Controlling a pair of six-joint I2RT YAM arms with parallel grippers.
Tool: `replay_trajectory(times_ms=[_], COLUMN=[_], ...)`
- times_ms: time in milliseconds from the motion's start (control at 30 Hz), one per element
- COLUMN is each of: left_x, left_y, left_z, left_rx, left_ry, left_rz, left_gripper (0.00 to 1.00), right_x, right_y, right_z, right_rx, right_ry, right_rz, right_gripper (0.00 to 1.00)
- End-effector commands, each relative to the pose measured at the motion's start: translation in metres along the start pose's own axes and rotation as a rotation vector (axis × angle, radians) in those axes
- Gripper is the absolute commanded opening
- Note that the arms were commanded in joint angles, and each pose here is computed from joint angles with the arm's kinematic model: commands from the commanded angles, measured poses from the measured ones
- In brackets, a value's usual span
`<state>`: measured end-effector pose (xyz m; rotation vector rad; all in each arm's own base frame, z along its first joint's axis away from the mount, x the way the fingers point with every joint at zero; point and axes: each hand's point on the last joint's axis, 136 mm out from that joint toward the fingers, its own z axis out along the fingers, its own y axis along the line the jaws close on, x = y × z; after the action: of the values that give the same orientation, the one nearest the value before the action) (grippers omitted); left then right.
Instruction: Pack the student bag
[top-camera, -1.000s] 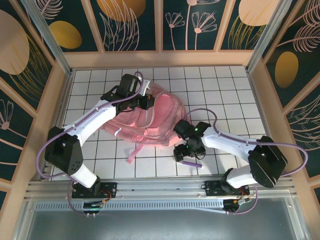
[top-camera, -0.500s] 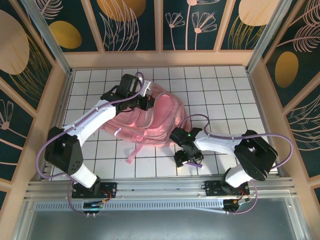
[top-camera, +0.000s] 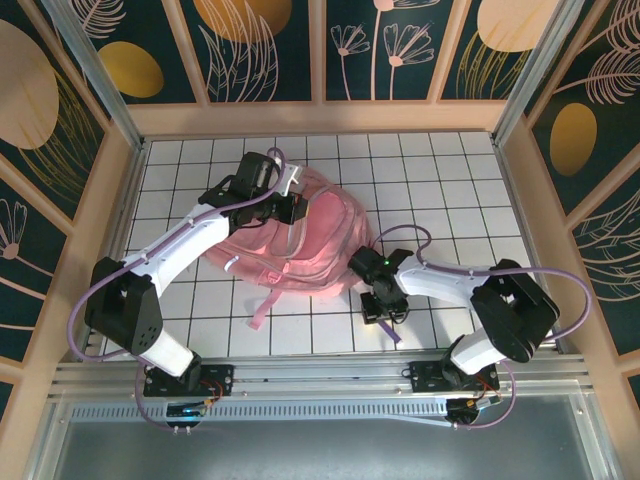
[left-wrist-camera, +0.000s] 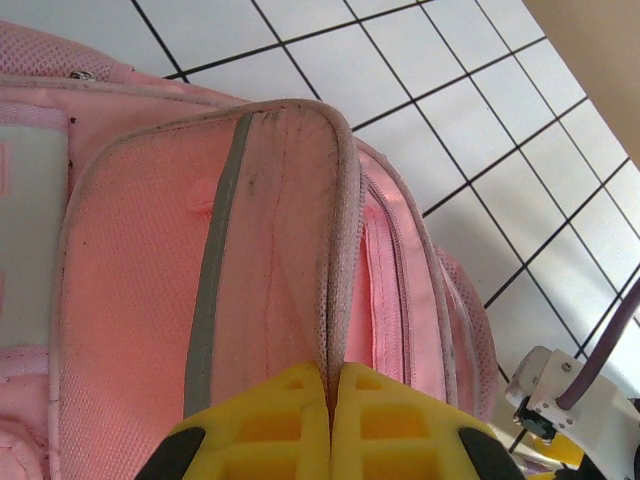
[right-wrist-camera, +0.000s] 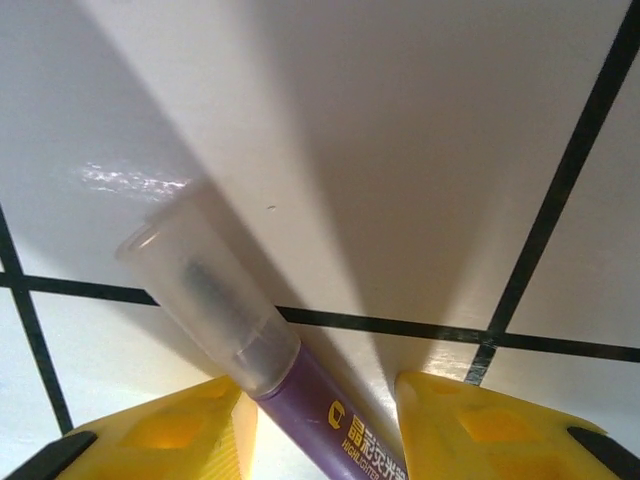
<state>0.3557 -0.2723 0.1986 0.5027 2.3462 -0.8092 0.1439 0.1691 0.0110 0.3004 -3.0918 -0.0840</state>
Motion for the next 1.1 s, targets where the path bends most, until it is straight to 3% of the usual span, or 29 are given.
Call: replay_trajectory(times_ms=[0,300,500,600,900,1067], left_x=[-0.015,-0.013,-0.016,-0.016,-0.035,-0.043], left_y=[-0.006,-0.012,-0.019,-0.026,-0.056,-0.063], left_z=[-0.013,-0.012,-0.022,-0.030,-0.050,-0.048], left_rx=[0.023,0.065,0.084,0.110,0.240,0.289], left_ry=[-0.060,-0.061,-0.082,-0.089,-0.136,-0.142], left_rz=[-0.019,-0.090,-0.099,-0.081,-0.094,-0.120], left_gripper=[0.00,0.00,0.00,0.00,0.00,0.00], right_x=[-0.054,-0.060,-0.069,-0.087,-0.178,-0.227], right_y=[-0.026,-0.043,-0.042,-0.028,0.079,0.114], right_z=[-0.006,-0.014,-0.050,-0.100,-0.231,-0.216], right_rx=[0.000,-0.020,-0.093,-0.202,-0.806,-0.891], right_ry=[-0.242,-0.284,-0.336,-0.423,-0.572,-0.553], right_rz=[0.138,0.277,0.383,0.450,0.475,0.604], right_gripper=[0.27,0.17,0.09,0.08,0.05,0.13])
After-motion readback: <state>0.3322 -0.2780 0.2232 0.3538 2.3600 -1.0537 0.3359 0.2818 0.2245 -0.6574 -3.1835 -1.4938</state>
